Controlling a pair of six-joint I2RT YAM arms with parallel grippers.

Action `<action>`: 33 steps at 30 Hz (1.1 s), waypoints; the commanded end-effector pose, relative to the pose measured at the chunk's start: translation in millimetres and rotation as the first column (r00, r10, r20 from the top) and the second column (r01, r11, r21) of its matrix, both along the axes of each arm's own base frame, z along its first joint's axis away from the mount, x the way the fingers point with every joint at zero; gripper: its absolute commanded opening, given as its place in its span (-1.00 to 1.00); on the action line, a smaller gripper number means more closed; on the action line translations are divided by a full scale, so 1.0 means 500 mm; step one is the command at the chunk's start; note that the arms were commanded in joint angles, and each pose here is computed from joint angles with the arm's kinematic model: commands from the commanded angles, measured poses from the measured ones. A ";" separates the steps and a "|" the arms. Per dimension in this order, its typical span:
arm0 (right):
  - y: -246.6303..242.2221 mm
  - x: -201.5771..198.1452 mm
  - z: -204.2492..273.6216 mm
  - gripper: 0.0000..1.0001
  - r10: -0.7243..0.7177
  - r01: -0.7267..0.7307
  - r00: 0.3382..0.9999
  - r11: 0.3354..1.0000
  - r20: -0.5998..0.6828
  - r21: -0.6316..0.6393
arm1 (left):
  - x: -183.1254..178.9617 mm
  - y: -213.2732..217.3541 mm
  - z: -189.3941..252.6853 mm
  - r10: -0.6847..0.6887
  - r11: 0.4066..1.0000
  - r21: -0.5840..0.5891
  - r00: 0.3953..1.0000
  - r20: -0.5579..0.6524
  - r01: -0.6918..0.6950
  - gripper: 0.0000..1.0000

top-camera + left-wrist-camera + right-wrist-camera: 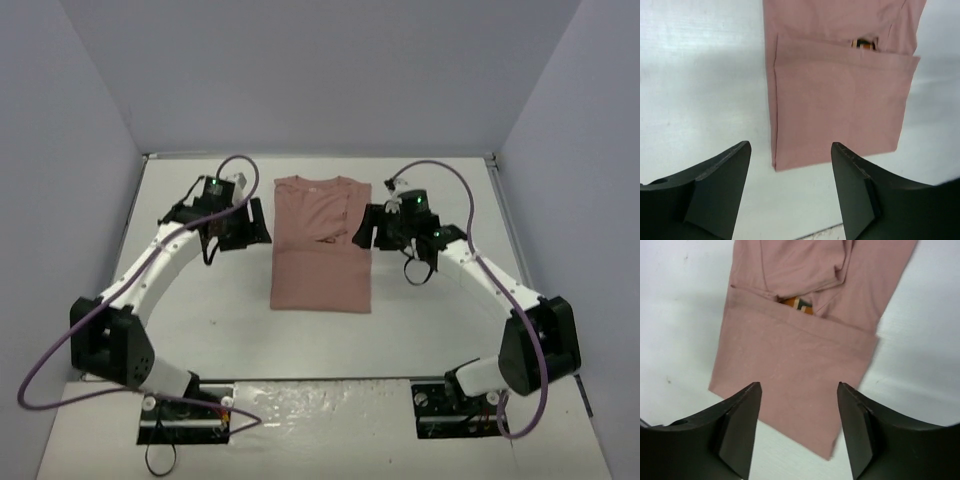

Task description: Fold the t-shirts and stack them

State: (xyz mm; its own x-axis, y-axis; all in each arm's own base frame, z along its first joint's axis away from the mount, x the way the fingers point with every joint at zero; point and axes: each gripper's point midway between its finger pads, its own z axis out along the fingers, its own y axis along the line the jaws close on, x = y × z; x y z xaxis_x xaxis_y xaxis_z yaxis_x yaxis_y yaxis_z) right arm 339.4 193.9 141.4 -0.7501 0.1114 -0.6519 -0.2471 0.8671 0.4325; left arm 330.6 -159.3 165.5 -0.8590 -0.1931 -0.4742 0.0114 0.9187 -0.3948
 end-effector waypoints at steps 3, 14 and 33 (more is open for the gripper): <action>-0.009 -0.145 -0.125 0.30 -0.190 0.170 0.961 0.979 -0.202 -0.115 | -0.158 -0.019 -0.163 0.021 0.995 0.098 0.963 -0.267 0.006 0.26; 0.005 -0.211 -0.202 0.35 -0.296 0.248 0.923 0.946 -0.246 -0.209 | -0.158 -0.023 -0.246 0.040 0.987 0.162 0.949 -0.314 0.012 0.23; 0.000 -0.224 -0.265 0.15 -0.334 0.249 0.906 0.918 -0.261 -0.308 | -0.164 -0.033 -0.311 0.040 0.982 0.186 0.933 -0.358 0.029 -0.40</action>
State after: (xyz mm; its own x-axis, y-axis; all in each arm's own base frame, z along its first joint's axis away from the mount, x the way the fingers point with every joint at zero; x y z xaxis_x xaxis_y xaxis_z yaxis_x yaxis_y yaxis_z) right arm 222.1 191.5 11.2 -0.8869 0.1995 -0.4168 0.1197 0.9704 0.2097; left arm 242.3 -169.5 21.6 -0.9786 -0.1406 -0.1502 -0.1098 0.9743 -0.1966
